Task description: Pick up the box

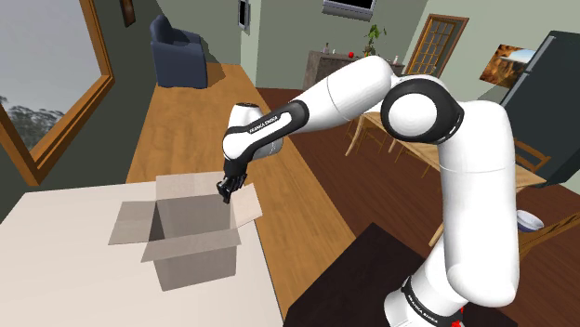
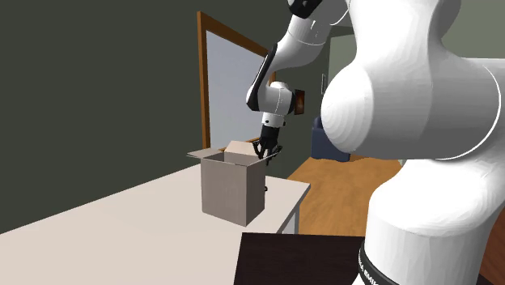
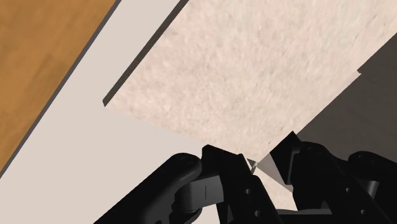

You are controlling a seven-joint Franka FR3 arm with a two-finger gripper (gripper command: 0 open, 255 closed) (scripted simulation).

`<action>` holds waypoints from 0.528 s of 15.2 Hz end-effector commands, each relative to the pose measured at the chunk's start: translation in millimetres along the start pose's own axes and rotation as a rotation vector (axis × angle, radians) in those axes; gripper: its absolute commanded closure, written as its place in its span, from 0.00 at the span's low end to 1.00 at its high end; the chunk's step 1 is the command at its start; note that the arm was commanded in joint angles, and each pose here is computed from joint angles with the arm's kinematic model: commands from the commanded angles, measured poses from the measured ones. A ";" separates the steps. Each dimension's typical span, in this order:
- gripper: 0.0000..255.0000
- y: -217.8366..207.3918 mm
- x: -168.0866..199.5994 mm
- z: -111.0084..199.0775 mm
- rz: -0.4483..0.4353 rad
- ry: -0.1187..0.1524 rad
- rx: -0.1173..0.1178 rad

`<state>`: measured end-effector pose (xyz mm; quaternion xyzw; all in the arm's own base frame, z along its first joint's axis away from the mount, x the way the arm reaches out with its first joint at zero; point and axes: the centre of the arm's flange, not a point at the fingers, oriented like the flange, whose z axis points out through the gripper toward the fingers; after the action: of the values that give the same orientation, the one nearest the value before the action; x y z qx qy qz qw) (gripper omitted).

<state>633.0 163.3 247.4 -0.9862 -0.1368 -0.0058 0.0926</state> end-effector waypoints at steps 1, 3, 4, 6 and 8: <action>1.00 0.1 -0.3 0.9 0.000 -0.001 0.000; 1.00 -0.6 -1.3 1.7 0.000 -0.001 0.000; 1.00 -1.5 -1.1 -3.5 0.000 -0.001 0.000; 1.00 -3.4 -0.8 -13.9 0.000 -0.001 0.000; 1.00 -5.4 -0.3 -24.3 0.000 -0.001 0.000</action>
<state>630.9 163.4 266.9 -0.9863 -0.1368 -0.0048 0.0924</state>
